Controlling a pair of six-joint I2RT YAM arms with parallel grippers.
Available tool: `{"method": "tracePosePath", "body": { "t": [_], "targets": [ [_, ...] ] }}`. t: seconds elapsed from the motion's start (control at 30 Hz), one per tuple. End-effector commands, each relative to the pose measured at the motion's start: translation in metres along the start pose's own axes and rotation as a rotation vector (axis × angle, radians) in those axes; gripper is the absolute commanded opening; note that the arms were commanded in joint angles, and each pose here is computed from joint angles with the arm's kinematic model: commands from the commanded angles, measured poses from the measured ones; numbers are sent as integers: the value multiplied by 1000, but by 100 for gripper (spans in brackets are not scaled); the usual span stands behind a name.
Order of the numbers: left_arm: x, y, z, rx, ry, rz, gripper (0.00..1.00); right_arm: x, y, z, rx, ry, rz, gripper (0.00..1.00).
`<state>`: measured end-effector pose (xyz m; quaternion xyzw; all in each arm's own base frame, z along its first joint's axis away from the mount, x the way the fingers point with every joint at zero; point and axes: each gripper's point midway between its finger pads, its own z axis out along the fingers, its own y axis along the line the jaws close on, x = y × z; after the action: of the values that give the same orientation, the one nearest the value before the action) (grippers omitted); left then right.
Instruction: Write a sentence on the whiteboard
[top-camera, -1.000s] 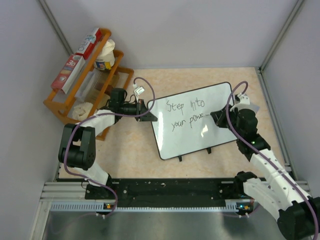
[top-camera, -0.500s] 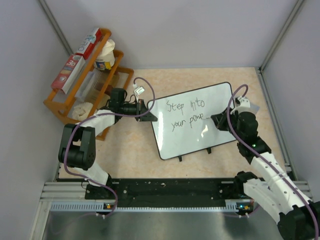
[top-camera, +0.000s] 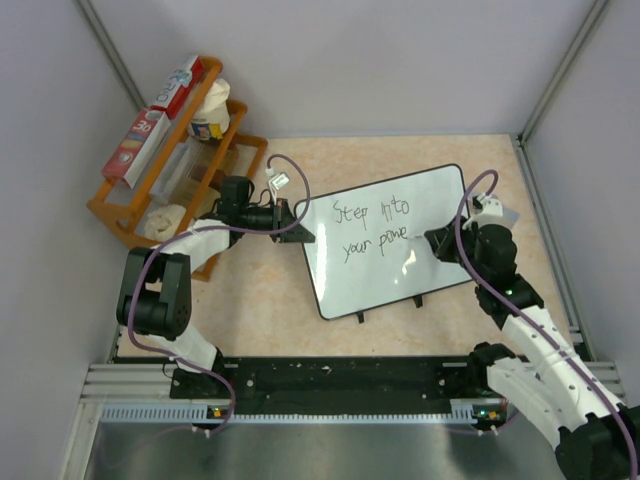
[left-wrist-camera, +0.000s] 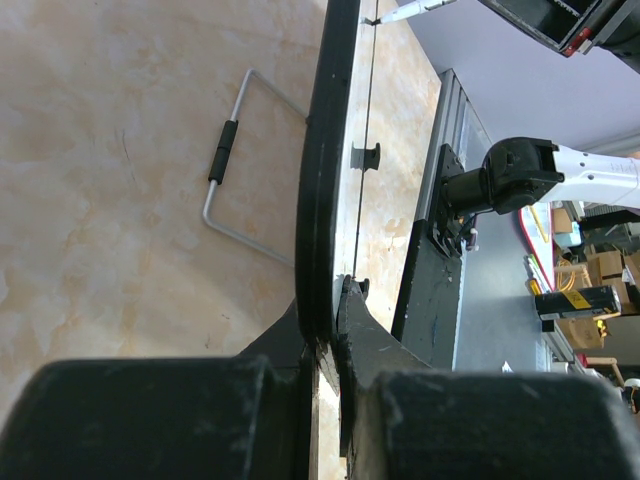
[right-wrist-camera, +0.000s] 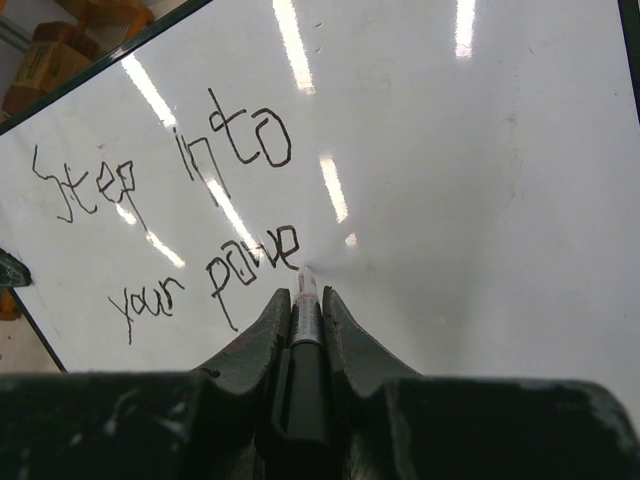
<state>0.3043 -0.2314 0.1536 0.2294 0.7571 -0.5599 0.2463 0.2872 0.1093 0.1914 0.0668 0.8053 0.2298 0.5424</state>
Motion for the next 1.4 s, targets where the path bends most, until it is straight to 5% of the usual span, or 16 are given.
{"method": "tracePosePath", "body": {
  "t": [0.0, 0.53, 1.37],
  "targets": [
    [27, 40, 12, -137, 61, 161, 0, -24, -2, -4, 35, -72, -3, 0],
    [27, 40, 12, -142, 63, 159, 0, -64, 19, -5, -22, -173, 4, 0],
    [27, 40, 13, -141, 64, 162, 0, -19, -7, 8, 48, -65, -8, 0]
  ]
}}
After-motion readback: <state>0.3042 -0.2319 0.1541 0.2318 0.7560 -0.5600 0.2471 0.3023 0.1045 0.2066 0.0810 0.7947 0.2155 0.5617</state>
